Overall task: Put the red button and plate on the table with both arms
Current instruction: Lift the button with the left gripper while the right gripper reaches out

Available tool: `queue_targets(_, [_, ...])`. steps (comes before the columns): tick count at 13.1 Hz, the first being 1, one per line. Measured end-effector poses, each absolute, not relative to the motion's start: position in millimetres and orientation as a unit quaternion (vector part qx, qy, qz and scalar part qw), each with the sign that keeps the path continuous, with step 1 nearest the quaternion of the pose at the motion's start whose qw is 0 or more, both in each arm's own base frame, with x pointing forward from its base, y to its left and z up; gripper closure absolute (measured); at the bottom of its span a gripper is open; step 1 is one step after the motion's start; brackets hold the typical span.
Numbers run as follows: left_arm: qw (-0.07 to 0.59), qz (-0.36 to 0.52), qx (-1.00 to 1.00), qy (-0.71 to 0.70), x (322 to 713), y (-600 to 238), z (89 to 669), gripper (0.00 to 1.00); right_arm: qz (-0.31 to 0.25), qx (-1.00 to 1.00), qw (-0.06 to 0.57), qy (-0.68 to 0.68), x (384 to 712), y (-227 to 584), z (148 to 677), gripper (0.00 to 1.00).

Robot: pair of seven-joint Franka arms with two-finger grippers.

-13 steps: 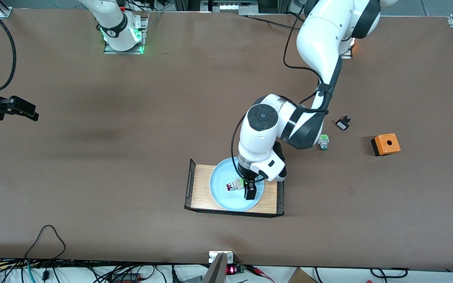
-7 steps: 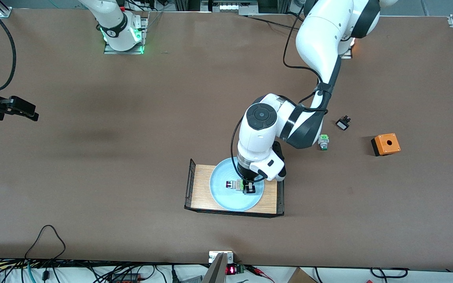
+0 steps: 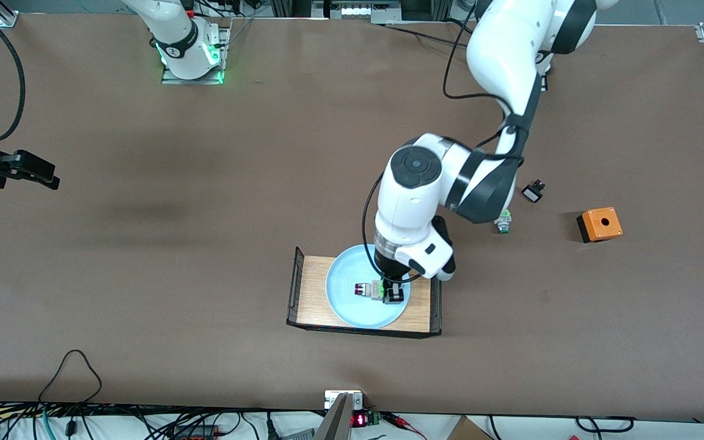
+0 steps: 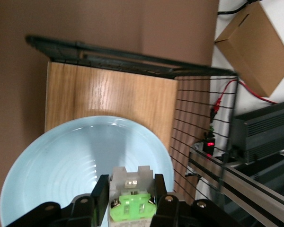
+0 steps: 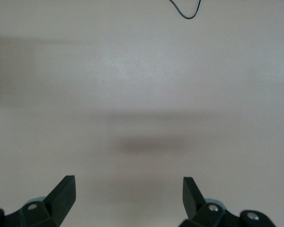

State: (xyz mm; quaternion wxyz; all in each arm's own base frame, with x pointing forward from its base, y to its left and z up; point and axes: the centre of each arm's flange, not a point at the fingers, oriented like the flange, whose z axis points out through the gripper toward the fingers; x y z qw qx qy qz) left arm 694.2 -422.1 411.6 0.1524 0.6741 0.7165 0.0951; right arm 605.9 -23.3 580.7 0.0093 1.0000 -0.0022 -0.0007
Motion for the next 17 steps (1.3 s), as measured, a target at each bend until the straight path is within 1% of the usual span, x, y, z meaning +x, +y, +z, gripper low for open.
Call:
queue_targets(3, [0.149, 0.108, 0.707, 0.683, 693, -393, 476, 0.57, -0.001, 1.000, 0.009, 0.013, 606, -5, 580, 0.00])
queue_targets(5, [0.135, 0.110, 0.743, 0.646, 699, -363, 497, 0.57, -0.007, 0.999, 0.009, 0.035, 609, 22, 573, 0.00])
queue_targets(6, [0.126, 0.098, 0.769, 0.620, 704, -345, 501, 0.57, -0.013, 0.999, 0.010, 0.045, 611, 36, 565, 0.00])
queue_targets(8, [0.097, 0.063, 0.823, 0.556, 716, -301, 494, 0.57, -0.019, 0.998, 0.004, 0.061, 617, 63, 549, 0.00])
queue_targets(10, [0.071, 0.034, 0.863, 0.499, 728, -248, 485, 0.57, -0.020, 0.998, -0.027, 0.058, 617, 80, 545, 0.00])
queue_targets(12, [0.043, 0.005, 0.902, 0.430, 734, -199, 470, 0.57, -0.023, 0.999, -0.039, -0.001, 615, 96, 546, 0.00])
queue_targets(14, [0.020, -0.030, 0.941, 0.338, 732, -164, 440, 0.57, -0.029, 0.996, -0.039, -0.074, 610, 127, 546, 0.00])
queue_targets(17, [0.013, -0.065, 0.970, 0.235, 727, -109, 395, 0.57, -0.038, 0.986, -0.032, -0.156, 594, 196, 540, 0.00])
